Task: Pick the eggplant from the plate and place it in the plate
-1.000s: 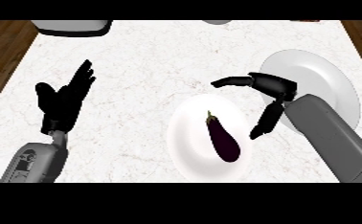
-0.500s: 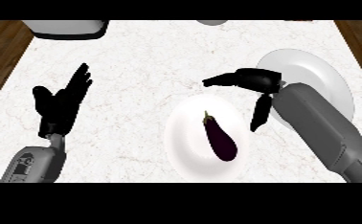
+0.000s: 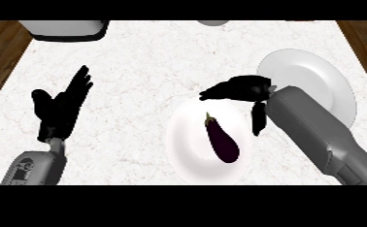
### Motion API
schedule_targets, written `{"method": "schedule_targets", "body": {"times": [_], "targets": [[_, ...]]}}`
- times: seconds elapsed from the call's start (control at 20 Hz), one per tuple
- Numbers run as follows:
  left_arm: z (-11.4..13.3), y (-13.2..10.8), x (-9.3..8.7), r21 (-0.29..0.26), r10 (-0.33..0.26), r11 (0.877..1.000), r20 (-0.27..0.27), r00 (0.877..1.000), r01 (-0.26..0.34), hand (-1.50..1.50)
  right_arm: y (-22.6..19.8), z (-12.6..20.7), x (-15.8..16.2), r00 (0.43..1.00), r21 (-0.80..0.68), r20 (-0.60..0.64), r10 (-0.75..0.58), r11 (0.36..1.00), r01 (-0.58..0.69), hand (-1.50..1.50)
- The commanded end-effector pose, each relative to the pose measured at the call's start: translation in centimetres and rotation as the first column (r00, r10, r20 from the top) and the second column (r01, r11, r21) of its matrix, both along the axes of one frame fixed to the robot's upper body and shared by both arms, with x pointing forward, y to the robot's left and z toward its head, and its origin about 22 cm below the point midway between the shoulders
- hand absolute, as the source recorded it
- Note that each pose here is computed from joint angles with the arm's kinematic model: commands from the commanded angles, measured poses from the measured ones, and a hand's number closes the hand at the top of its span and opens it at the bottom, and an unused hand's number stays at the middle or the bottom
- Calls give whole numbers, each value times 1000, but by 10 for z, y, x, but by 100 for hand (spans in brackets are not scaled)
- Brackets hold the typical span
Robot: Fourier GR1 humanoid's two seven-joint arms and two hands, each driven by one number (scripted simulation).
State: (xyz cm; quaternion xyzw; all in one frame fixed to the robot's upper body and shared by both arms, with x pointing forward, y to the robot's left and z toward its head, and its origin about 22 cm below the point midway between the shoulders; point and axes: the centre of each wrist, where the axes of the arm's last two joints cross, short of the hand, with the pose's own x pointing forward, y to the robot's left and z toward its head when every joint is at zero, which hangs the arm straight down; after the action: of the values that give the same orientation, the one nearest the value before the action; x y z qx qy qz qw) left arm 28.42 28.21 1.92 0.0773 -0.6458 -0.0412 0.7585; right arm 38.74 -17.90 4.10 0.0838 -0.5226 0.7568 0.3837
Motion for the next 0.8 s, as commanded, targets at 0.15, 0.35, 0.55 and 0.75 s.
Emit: {"method": "schedule_targets", "body": {"times": [0.15, 0.35, 0.55, 0.75], "targets": [[8, -11, 0, -13, 20, 1000, 10, 1000, -20, 0, 25, -4, -3, 997, -150, 20, 74, 986, -70, -150], [-10, 27, 2, 9, 3, 1000, -5, 1000, -3, 0, 29, 4, 7, 996, -191, 11, 84, 978, -80, -150], [1, -1, 2, -16, 4, 1000, 8, 1000, -4, 0, 45, -23, -12, 994, -221, 17, 106, 970, -100, -150], [4, 10, 6, 9, 23, 1000, 1, 1000, -23, 0, 56, -17, -17, 993, -247, 19, 113, 963, -105, -150]]}}
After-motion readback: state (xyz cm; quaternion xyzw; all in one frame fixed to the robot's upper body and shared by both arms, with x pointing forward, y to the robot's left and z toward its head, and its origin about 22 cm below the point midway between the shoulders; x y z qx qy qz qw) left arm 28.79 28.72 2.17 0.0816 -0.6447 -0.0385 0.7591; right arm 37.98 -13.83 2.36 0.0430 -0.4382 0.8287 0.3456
